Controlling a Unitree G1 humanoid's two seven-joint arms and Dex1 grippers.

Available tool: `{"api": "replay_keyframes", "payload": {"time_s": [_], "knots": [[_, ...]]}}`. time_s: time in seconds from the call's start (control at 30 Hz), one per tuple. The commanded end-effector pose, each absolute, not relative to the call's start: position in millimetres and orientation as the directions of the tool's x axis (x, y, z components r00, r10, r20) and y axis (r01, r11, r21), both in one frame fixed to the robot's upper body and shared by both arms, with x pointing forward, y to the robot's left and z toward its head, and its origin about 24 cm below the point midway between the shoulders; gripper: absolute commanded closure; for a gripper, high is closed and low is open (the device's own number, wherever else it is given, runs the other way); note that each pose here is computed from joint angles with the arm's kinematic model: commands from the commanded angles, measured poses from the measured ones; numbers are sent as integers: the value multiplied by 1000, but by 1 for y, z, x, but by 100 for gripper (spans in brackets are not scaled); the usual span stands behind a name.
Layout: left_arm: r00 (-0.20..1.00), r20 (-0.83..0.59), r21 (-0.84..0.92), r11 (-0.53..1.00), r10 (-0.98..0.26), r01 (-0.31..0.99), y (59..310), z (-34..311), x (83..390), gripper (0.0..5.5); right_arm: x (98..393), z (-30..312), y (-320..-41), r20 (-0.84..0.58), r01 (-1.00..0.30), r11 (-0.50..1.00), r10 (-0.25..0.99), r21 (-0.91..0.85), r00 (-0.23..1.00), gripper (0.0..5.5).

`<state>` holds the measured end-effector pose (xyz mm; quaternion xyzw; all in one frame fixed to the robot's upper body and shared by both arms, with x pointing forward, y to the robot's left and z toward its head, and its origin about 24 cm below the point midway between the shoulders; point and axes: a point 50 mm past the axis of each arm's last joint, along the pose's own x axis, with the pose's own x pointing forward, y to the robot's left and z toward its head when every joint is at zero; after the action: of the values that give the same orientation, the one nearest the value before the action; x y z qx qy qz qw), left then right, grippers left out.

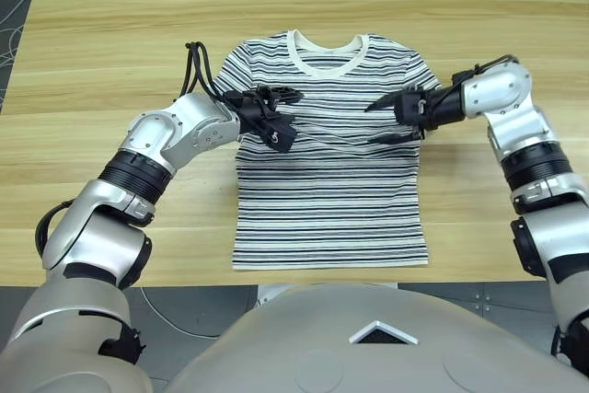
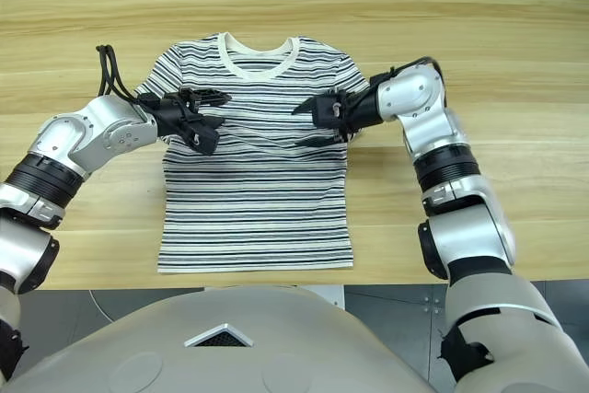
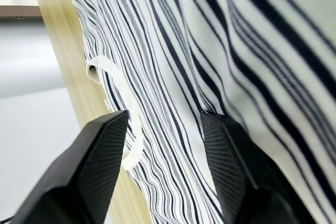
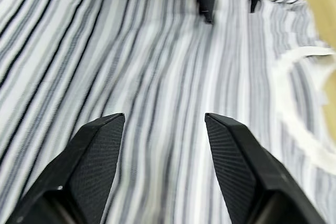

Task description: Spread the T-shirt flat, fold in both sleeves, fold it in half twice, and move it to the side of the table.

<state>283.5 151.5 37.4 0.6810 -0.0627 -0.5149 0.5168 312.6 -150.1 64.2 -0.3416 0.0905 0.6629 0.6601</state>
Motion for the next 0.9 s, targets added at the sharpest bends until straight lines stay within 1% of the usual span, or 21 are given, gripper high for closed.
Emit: {"api": "replay_keyframes", "payload": {"time_s": [0.03,0.13,0.2,0.27,0.33,0.37,0.4,0.43,0.47,0.5,0.57,0.6,0.63,0.73,0.83,0.9], "knots": [[404,-698,711,-505,-591,489,156,36,267,291,331,92,-160,-538,-918,-48,822,-394,188,267],[436,-669,740,-488,-602,463,159,60,269,291,340,102,-174,-532,-908,12,808,-418,256,267],[517,-572,811,-345,-637,472,162,94,280,291,344,108,-179,-511,-898,49,808,-437,292,267],[594,-470,852,-160,-653,498,169,121,291,291,345,110,-182,-496,-893,68,812,-444,308,267],[679,-405,864,-11,-612,504,184,134,302,291,345,110,-184,-488,-890,77,814,-448,316,267],[736,-373,860,88,-565,503,194,137,310,291,344,109,-184,-485,-889,79,815,-450,318,267],[788,-339,834,223,-514,504,206,137,316,291,344,109,-185,-481,-888,82,816,-452,320,267],[830,-331,729,437,-448,527,221,131,319,291,342,108,-186,-477,-887,86,817,-453,323,267],[845,-358,621,575,-397,533,234,121,318,291,341,107,-187,-475,-886,90,817,-455,327,267],[848,-388,514,679,-362,525,244,110,315,291,340,106,-189,-474,-885,94,815,-457,332,267],[836,-480,287,853,-266,437,263,83,303,291,339,105,-192,-474,-882,103,811,-460,342,267],[809,-533,163,908,-248,385,267,70,294,291,339,105,-193,-474,-881,106,810,-461,345,267],[782,-577,58,943,-235,326,269,59,284,291,338,104,-193,-474,-881,106,810,-461,345,267],[705,-667,-153,970,-242,187,266,38,263,291,337,102,-191,-476,-883,102,811,-458,341,267],[639,-724,-264,960,-259,90,259,17,246,291,335,102,-189,-474,-884,93,816,-457,331,267],[622,-733,-318,947,-276,46,254,8,242,291,334,102,-188,-476,-886,85,818,-456,323,267]]}}
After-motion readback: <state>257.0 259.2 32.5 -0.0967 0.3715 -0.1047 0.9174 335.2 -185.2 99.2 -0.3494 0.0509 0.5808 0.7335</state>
